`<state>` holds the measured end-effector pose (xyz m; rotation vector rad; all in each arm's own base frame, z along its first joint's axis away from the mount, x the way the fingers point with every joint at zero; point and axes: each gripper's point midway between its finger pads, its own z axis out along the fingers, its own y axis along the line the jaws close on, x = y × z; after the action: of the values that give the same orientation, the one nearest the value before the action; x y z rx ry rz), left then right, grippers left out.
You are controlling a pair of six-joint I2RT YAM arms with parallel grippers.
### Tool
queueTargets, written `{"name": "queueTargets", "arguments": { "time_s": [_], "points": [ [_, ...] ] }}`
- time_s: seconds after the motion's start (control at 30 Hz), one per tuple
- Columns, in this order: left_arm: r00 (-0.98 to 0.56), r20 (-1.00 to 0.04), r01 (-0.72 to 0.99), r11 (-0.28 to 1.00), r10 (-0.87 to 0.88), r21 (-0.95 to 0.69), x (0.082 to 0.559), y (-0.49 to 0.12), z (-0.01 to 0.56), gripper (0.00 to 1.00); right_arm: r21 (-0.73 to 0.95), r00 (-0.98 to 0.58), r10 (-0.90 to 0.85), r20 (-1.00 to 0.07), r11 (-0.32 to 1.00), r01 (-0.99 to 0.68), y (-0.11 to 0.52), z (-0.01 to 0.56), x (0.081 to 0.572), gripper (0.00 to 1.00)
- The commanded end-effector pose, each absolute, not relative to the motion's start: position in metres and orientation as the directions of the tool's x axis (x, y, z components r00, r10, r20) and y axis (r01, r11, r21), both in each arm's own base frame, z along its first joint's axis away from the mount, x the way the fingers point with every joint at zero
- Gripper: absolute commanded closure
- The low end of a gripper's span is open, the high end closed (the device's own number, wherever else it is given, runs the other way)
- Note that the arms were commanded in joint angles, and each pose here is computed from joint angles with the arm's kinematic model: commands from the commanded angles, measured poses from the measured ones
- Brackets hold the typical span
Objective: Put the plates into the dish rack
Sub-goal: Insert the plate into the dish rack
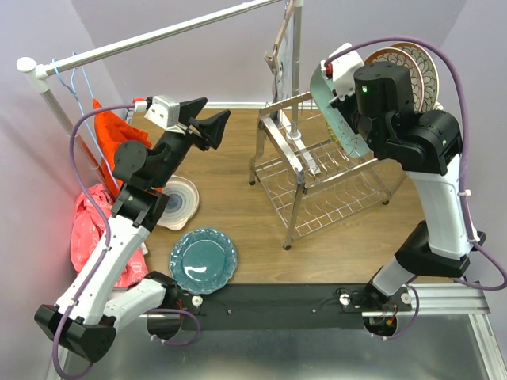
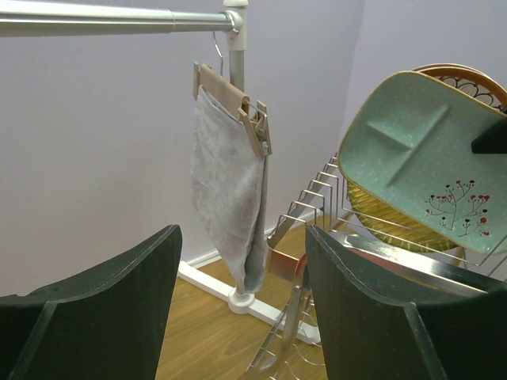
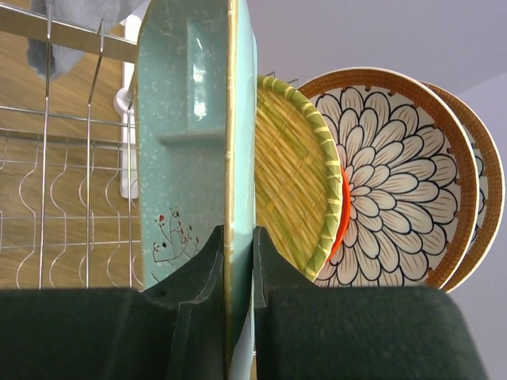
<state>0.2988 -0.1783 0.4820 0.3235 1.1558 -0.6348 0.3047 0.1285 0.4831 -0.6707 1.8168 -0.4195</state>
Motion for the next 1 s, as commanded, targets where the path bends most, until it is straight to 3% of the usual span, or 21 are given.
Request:
{"name": "queueTargets", "arguments": {
  "time_s": [0.0,0.97],
  "points": [
    [0.292,-0.900,0.632,0.772,-0.324,-0.073,0.289,-0.175,0.499,0.28,-0.577,-0.204,-0.592,-0.780,0.806,-0.134,0.107,0.510,0.296,0.94],
    [0.294,-0.895,0.632,0.771,-0.334,-0.080,0.284,-0.172,0.498,0.27,-0.670,-0.282,-0.662,-0.695,0.738,-0.082,0.090,0.496,0.298,0.93]
  ]
}}
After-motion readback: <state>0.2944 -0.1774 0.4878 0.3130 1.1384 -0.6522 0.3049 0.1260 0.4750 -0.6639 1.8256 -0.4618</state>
